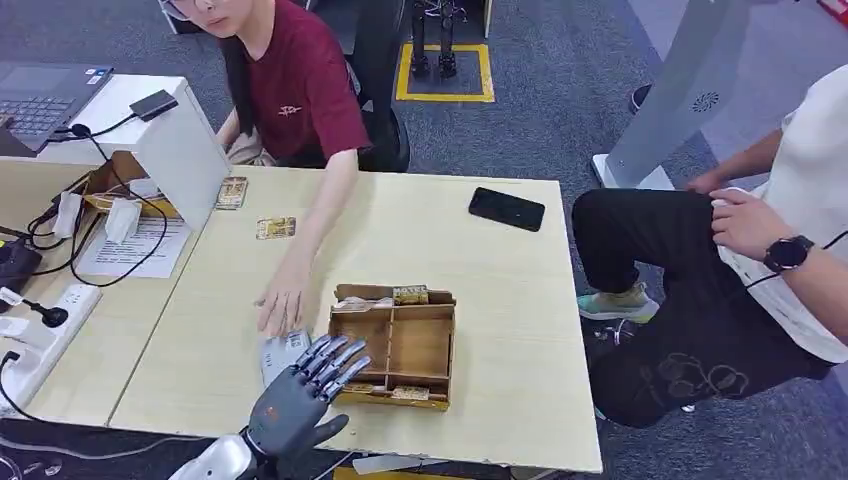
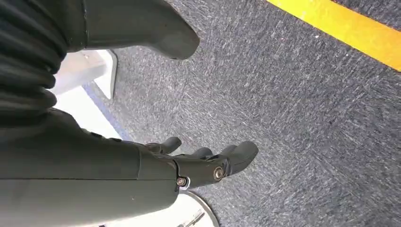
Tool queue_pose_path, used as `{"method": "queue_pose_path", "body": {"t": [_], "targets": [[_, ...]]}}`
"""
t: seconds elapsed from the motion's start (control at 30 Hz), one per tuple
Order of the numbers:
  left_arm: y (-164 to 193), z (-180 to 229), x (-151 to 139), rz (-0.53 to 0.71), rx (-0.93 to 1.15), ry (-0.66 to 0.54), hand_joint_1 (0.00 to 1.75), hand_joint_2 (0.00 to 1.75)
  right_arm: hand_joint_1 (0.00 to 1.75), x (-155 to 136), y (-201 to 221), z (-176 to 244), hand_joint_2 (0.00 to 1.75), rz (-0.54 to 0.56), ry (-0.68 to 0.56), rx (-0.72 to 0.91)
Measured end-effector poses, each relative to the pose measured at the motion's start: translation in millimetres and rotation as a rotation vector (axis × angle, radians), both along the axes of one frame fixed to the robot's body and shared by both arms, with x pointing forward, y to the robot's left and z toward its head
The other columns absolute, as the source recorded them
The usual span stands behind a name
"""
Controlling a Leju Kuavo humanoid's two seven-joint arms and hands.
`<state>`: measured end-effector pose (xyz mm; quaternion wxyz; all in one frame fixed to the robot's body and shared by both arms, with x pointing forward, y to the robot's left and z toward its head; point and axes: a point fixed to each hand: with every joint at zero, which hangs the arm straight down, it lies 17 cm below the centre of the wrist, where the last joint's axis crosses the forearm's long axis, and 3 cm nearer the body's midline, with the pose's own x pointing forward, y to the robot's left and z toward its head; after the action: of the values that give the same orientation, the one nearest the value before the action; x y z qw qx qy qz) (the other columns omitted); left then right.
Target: Pass the card to the sensor for recognition and then transmit it.
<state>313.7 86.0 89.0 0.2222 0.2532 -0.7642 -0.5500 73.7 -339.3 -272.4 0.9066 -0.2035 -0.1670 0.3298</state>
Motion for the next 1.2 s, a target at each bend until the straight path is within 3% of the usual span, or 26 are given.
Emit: {"method": "queue_pose_path", "body": {"t": [1.03,1.07,1.2], "targets": [[5,-14,9,0.045,0.018,0.022,0.00,1.75,0.00,4,0,1,1.75,0.009,-0.020,-0.001],[6,-14,9,0.045,0.019,0.022,1.75,1.75,0.00,4,0,2,1.75,0.009,-0.022,-0.002],[6,-17,9,0.045,0.018,0.040,1.75,1.75,0.00,5,0,2,1.75,0.011,-0.027,-0.002]]}}
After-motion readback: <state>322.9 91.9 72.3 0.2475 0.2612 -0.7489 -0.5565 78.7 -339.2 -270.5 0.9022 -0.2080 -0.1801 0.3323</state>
